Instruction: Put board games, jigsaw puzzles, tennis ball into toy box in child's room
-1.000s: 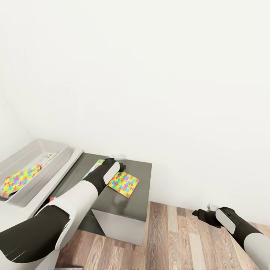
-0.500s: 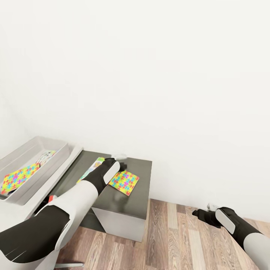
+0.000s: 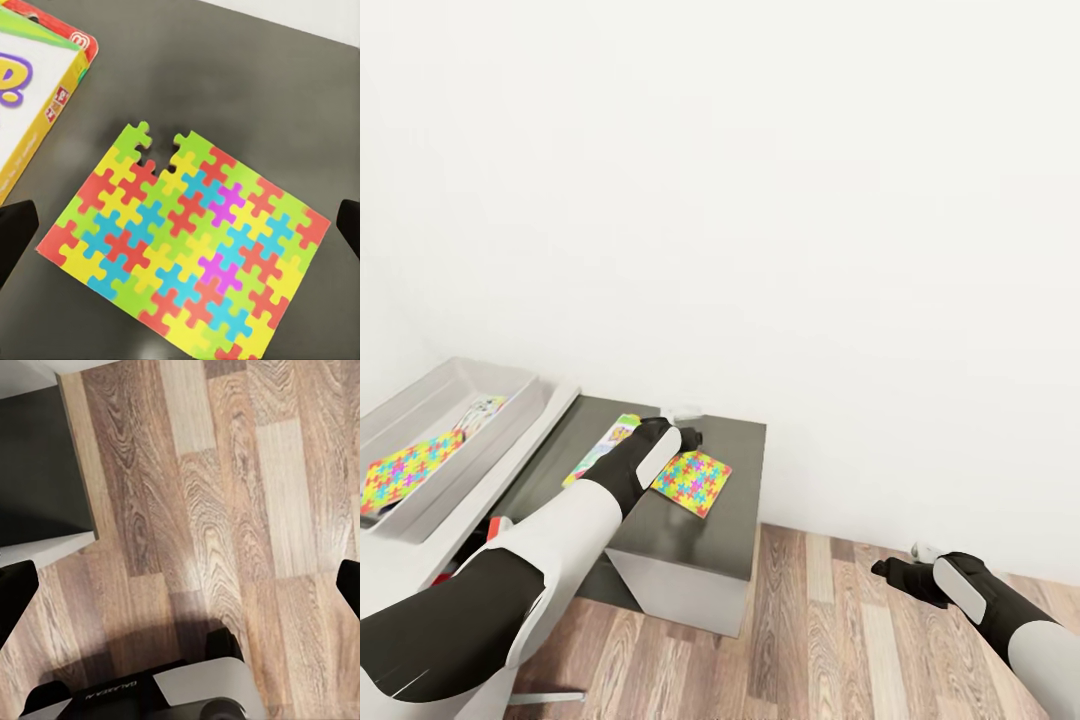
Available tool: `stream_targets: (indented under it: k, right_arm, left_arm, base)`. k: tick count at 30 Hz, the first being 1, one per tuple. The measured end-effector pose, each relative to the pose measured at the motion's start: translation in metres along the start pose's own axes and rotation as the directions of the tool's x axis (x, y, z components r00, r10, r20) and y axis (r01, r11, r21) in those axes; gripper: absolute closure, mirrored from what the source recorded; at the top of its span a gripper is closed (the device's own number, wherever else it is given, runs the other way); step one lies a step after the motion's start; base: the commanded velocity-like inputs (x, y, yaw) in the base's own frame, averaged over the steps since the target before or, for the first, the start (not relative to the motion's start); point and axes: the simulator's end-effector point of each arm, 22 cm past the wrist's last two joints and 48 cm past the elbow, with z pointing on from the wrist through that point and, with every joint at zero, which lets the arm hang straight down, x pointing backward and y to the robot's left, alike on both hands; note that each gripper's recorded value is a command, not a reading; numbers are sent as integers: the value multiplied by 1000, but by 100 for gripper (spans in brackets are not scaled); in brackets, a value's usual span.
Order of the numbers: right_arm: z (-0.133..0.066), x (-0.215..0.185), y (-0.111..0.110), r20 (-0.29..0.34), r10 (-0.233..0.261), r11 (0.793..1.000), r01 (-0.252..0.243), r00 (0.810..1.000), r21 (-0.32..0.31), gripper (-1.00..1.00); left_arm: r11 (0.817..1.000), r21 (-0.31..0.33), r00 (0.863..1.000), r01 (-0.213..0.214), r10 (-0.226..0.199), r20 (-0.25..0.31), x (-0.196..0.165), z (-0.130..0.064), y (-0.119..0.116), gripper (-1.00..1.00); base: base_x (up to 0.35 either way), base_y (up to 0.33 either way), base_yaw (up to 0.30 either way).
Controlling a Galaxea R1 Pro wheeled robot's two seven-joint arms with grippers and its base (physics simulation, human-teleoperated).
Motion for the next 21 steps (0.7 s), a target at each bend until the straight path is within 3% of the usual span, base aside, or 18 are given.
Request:
stream_targets:
  k: [7, 21]
  right_arm:
    - [3, 3, -1, -7, 0, 1000, 0, 1000, 2, -100]
    - [6, 6, 0, -14, 0, 1000, 0, 1000, 3, -100]
  left_arm:
    - [1000, -10, 1000, 5, -5, -7, 3, 5, 8, -100]
    - [1000, -15, 1000, 3, -3, -14, 6, 10, 12, -100]
  base:
    - [140, 119, 0]
    - [15, 13, 0]
